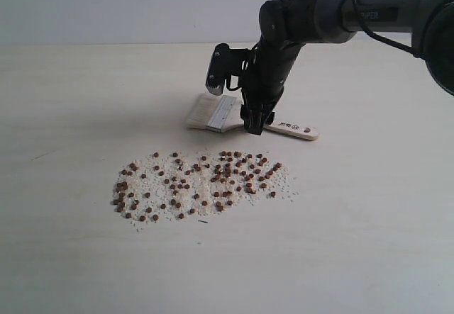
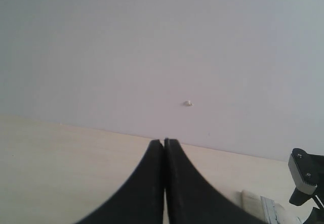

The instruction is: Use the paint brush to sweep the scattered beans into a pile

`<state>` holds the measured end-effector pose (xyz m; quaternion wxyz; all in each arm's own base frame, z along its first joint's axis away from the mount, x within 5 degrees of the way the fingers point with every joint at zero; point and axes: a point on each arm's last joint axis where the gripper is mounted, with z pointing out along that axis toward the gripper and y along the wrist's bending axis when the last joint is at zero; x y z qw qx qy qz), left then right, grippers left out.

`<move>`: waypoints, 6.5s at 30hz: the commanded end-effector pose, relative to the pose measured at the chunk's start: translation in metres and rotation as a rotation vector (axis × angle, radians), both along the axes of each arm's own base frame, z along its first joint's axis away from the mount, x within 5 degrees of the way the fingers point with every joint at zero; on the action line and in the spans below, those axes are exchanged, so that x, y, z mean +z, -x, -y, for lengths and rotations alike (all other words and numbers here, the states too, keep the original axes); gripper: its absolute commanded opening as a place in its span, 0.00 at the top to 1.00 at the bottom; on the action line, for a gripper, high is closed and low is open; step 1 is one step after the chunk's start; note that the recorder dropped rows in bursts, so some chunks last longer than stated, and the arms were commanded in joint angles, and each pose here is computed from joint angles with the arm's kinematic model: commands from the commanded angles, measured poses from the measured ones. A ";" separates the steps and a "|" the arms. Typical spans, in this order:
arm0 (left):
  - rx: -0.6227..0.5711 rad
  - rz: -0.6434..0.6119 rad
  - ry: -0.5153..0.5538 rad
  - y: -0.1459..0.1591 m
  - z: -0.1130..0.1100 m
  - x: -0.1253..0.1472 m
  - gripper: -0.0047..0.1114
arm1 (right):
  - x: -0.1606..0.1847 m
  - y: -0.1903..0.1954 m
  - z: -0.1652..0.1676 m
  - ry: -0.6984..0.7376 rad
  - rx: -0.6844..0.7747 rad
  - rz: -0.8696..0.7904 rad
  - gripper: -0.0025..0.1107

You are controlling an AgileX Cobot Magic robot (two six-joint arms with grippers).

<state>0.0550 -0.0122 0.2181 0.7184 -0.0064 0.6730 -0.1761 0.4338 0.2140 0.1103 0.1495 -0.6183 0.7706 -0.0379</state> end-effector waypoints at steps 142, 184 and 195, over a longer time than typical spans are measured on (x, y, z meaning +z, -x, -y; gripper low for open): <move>-0.002 -0.001 0.000 0.000 0.000 -0.001 0.96 | 0.006 0.014 0.001 0.058 0.256 -0.117 0.40; -0.002 -0.001 0.000 0.000 0.000 -0.001 0.96 | 0.015 -0.010 0.018 -0.012 0.030 -0.212 0.40; -0.002 -0.001 0.000 0.000 0.000 -0.001 0.96 | 0.016 -0.011 0.012 -0.086 0.009 -0.199 0.40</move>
